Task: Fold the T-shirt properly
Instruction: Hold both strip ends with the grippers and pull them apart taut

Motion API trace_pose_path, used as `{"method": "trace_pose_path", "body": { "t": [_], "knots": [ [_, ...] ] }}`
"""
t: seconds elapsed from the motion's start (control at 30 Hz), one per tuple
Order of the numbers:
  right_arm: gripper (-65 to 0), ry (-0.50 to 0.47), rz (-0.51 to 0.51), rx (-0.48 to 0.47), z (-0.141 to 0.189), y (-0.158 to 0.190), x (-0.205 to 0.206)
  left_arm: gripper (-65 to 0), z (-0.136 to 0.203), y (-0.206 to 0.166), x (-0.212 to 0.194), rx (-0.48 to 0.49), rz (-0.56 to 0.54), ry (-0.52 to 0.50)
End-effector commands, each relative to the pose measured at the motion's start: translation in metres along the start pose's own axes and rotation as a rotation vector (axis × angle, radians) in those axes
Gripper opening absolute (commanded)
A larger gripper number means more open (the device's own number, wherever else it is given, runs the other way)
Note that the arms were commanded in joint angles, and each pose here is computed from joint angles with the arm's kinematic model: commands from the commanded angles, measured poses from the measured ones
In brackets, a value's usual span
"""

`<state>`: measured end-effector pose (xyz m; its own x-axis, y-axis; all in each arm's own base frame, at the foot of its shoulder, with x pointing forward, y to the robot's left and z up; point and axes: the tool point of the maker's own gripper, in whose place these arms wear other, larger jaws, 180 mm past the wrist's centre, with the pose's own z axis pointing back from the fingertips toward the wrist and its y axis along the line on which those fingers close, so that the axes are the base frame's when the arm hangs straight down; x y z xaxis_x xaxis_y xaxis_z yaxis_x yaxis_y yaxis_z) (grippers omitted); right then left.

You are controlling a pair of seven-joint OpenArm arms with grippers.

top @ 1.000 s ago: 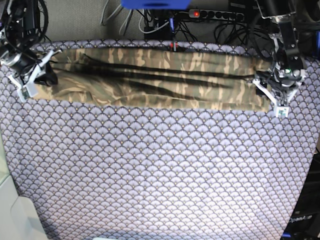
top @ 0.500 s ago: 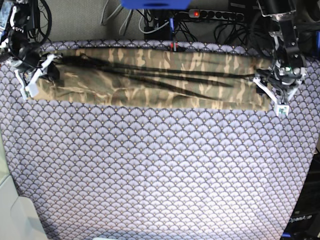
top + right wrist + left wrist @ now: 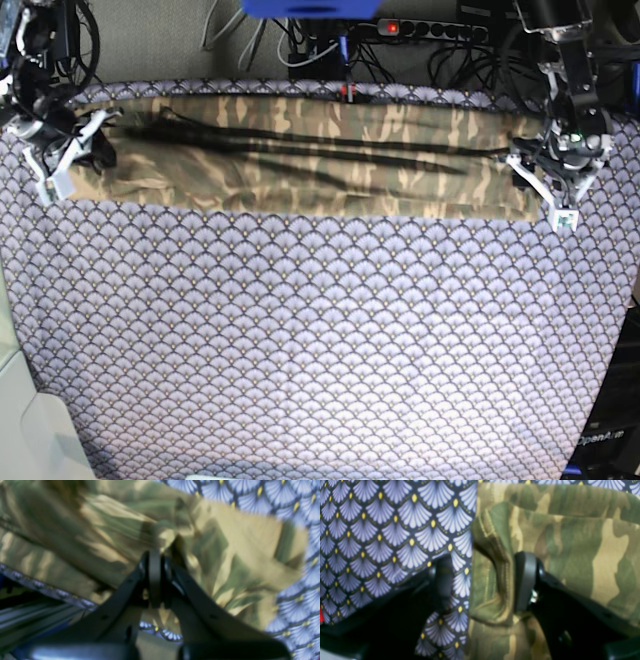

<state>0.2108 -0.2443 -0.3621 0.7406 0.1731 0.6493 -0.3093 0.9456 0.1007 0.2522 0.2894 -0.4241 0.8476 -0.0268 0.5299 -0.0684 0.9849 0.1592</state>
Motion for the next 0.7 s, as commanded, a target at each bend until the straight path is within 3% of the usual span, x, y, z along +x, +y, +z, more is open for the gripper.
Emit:
{"method": "trace_pose_path", "body": {
  "t": [0.0, 0.13, 0.33, 0.5, 0.67],
  "knots": [
    [-65.0, -0.058, 0.051, -0.007, 0.01, 0.002, 0.02, -29.3, 0.002, 0.009, -0.007, 0.032, -0.024, 0.039],
    [-65.0, -0.081, 0.124, -0.011, 0.024, 0.02, 0.034, -29.3, 0.002, 0.009, -0.006, 0.032, -0.023, 0.036],
    [-65.0, -0.08, 0.106, -0.053, 0.027, 0.006, 0.036, -29.3, 0.004, 0.02, -0.002, 0.045, -0.061, 0.037],
    [-65.0, -0.088, 0.092, -0.09, 0.036, -0.005, 0.035, -29.3, 0.007, 0.021, -0.002, -0.001, -0.174, 0.048],
    [-65.0, -0.061, 0.067, -0.085, 0.032, -0.006, 0.023, -29.3, 0.006, 0.019, 0.0, -0.007, -0.177, 0.039]
  ]
}}
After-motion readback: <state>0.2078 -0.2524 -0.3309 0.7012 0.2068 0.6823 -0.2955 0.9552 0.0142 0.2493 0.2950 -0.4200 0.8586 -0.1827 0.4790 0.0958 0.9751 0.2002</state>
